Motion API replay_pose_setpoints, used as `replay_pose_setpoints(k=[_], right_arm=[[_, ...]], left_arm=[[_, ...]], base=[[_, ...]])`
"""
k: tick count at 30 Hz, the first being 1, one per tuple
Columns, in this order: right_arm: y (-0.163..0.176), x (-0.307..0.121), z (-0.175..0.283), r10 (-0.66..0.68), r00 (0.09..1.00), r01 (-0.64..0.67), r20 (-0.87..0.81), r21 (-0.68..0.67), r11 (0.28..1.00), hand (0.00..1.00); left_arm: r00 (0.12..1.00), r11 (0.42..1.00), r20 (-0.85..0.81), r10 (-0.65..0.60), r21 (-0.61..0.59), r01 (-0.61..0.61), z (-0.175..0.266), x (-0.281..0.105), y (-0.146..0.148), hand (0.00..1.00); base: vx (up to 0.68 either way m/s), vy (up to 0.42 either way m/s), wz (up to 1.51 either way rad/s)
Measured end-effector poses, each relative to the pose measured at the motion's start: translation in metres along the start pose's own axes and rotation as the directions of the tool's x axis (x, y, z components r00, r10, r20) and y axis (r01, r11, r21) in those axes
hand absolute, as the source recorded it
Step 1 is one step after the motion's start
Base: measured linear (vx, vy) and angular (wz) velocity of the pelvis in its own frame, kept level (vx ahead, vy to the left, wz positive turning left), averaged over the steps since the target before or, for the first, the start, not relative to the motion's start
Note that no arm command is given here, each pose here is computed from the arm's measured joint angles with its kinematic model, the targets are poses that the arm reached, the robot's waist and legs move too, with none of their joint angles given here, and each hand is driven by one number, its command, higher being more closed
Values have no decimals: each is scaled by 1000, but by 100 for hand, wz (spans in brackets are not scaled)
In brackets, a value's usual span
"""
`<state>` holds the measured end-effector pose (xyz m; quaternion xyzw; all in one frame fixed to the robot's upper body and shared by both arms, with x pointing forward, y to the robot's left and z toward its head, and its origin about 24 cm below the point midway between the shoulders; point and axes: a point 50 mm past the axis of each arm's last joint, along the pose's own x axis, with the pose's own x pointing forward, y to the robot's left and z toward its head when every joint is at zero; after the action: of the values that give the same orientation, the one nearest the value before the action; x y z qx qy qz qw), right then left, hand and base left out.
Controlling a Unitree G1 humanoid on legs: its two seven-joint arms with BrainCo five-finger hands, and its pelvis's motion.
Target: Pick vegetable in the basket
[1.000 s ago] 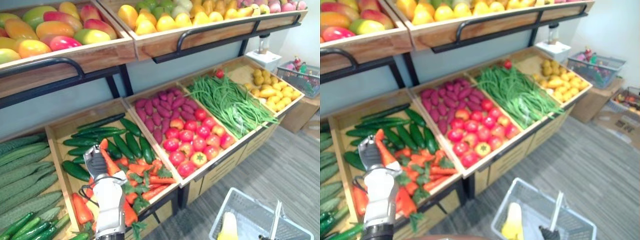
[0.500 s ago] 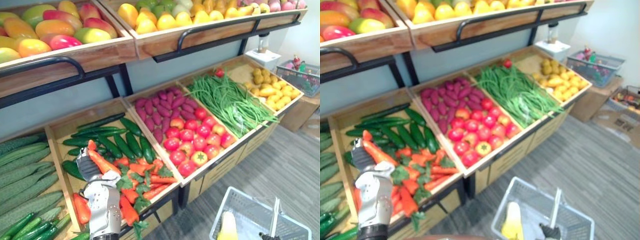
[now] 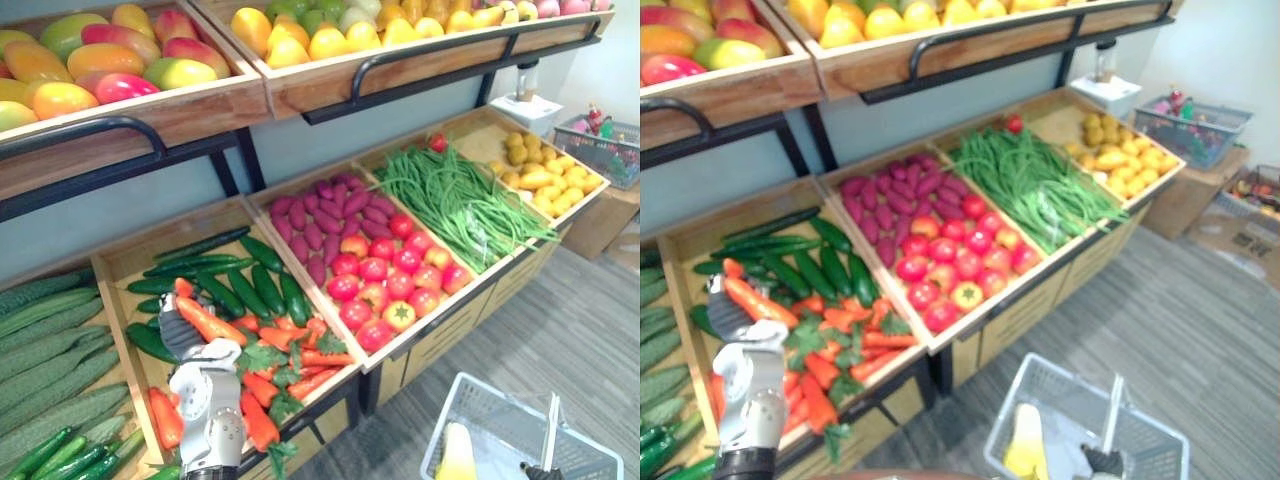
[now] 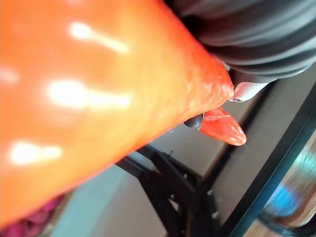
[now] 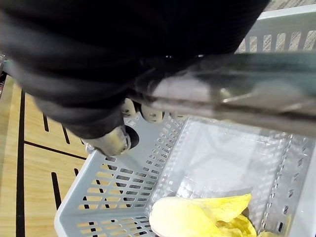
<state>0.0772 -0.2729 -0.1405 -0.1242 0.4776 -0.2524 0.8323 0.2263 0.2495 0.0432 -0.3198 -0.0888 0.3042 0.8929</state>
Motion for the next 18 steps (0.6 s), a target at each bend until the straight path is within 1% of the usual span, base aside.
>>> replay_pose_setpoints(k=[3,6,14,18], right_arm=[[0,1,2,1,1000,-1,6,-1,1000,100],[1,1,4,8,1000,-7,15,-19,1000,100],[0,3,8,13,999,-12,29,-36,999,100],[0,3,9,13,999,-11,30,-36,999,100]], left_arm=[[1000,997,-10,18,-75,-18,-2,0,4,100],[999,992,-34,35,-123,-39,-5,0,7,100],[998,991,-67,1,-136,-10,-12,-2,1,100],[995,991,-83,-55,-130,43,-16,-4,-6,100]], base=[[-30,-42,-1],[-16,-43,0],[-21,-42,1],[-7,-10,0]])
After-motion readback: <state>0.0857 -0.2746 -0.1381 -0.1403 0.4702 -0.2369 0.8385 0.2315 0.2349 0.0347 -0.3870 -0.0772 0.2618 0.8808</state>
